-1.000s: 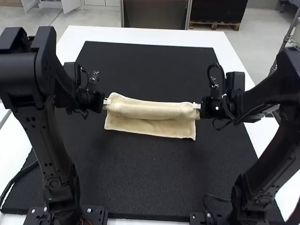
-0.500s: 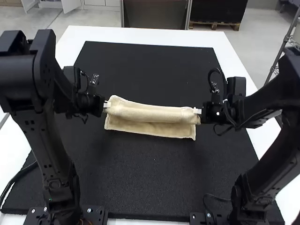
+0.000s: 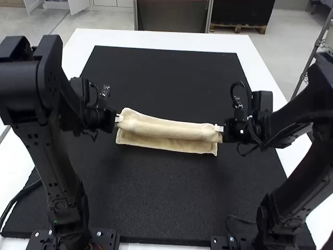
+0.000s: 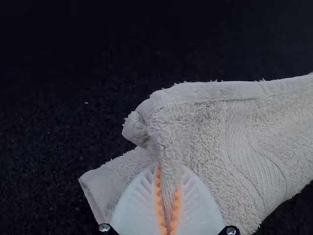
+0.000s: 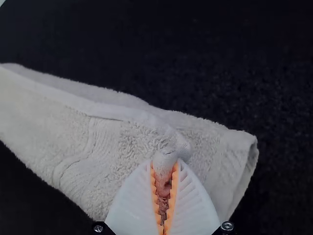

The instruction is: Fold the towel.

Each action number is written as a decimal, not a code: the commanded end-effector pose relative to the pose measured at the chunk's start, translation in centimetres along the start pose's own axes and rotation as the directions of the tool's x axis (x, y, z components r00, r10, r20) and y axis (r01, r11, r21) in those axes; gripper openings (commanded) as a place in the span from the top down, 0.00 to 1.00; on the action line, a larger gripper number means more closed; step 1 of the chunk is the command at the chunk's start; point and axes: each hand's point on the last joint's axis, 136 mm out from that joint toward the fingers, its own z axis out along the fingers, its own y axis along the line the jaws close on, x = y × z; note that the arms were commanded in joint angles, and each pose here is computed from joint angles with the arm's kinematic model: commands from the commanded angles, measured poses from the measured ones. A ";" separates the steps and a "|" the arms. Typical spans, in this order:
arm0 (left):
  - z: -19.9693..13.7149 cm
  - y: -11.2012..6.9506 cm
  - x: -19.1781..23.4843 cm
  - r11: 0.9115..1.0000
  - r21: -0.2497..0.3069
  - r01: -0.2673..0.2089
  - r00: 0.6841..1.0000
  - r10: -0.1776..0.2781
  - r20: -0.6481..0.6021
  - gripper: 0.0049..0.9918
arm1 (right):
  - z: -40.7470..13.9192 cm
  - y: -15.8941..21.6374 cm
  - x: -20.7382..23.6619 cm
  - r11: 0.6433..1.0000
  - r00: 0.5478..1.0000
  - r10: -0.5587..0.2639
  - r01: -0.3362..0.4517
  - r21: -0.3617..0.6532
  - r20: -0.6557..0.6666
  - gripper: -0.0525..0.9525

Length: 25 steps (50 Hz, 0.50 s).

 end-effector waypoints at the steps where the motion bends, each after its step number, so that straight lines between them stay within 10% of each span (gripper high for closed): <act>1: -0.3 0.7 0.7 1.000 -0.030 -0.009 1.000 0.009 -0.004 0.98 | -0.1 -1.0 0.4 0.999 1.000 -0.004 0.004 0.032 0.000 0.97; 25: 0.4 0.7 2.5 0.999 -0.031 -0.005 1.000 0.004 -0.026 0.98 | 0.7 -1.5 1.4 0.999 1.000 -0.005 0.005 0.033 -0.015 0.97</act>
